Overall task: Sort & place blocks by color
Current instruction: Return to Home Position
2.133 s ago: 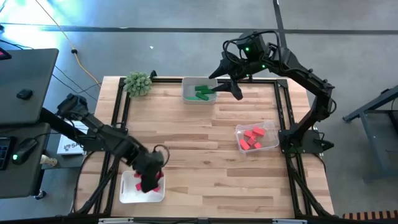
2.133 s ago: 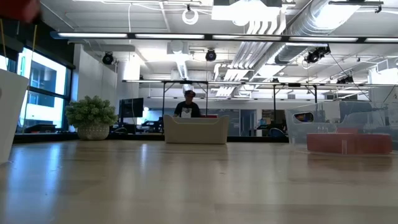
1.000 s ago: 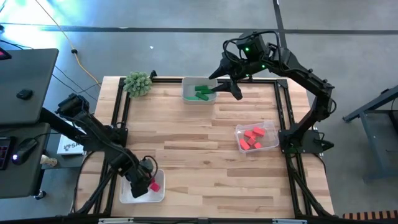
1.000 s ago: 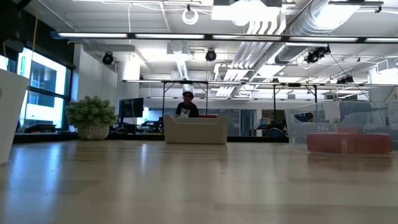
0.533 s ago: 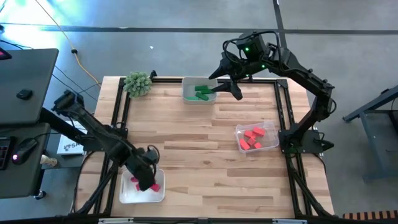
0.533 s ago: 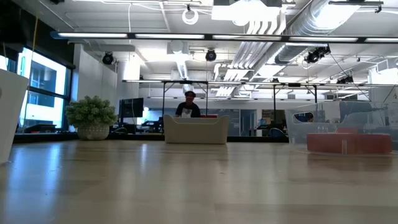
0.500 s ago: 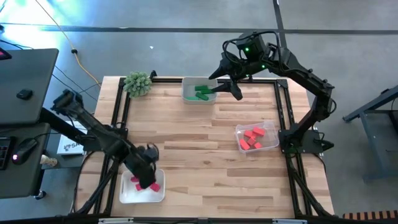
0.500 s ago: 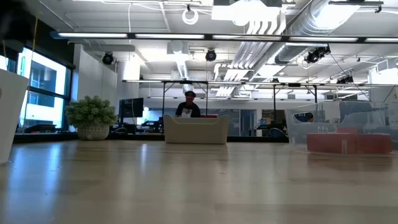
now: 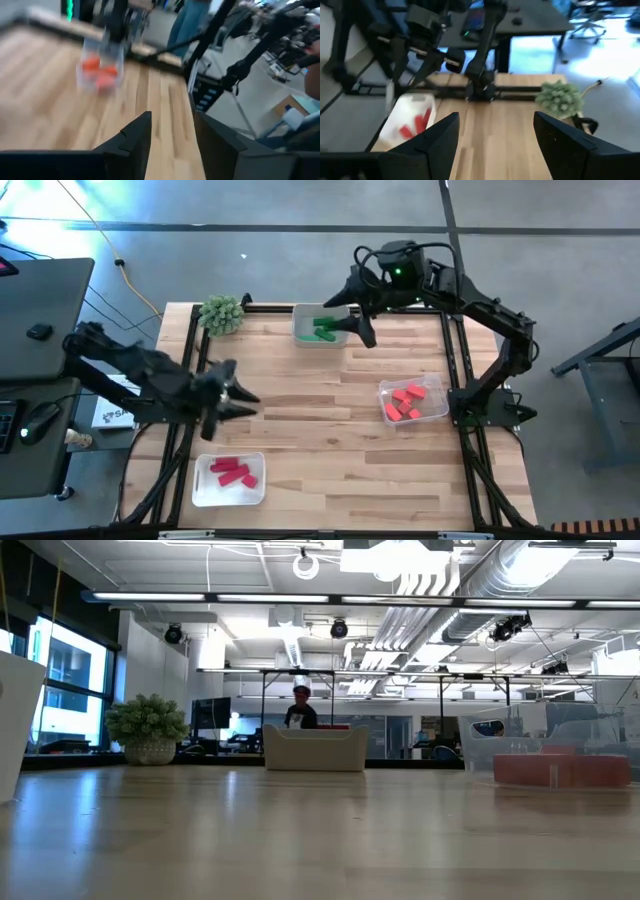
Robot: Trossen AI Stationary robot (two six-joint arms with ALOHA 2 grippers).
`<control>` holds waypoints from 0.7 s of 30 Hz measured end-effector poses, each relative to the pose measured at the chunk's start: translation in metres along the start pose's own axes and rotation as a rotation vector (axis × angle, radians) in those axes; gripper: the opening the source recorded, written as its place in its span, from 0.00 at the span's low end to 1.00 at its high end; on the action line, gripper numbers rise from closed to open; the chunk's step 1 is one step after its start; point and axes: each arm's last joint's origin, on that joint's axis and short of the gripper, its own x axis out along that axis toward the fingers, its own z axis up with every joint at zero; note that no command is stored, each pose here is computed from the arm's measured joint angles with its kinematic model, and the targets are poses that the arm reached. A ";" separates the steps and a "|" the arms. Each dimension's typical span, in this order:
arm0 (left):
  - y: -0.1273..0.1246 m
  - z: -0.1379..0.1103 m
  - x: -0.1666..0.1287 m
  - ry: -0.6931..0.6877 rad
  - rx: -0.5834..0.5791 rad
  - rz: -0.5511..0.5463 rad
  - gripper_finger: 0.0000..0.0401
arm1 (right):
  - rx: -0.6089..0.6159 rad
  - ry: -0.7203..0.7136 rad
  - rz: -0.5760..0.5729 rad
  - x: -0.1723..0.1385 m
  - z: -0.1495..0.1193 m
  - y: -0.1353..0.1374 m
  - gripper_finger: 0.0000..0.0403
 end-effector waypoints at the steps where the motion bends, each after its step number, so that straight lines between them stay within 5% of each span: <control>1: 0.002 0.004 -0.007 -0.028 0.034 -0.014 0.34 | 0.013 -0.016 -0.015 0.001 0.002 0.001 0.61; 10: 0.030 0.003 -0.065 -0.230 0.217 -0.022 0.34 | 0.027 -0.111 -0.095 0.006 0.014 0.013 0.61; 21: 0.063 -0.053 -0.083 -0.391 0.249 -0.135 0.34 | 0.094 -0.084 -0.161 0.028 0.011 0.030 0.61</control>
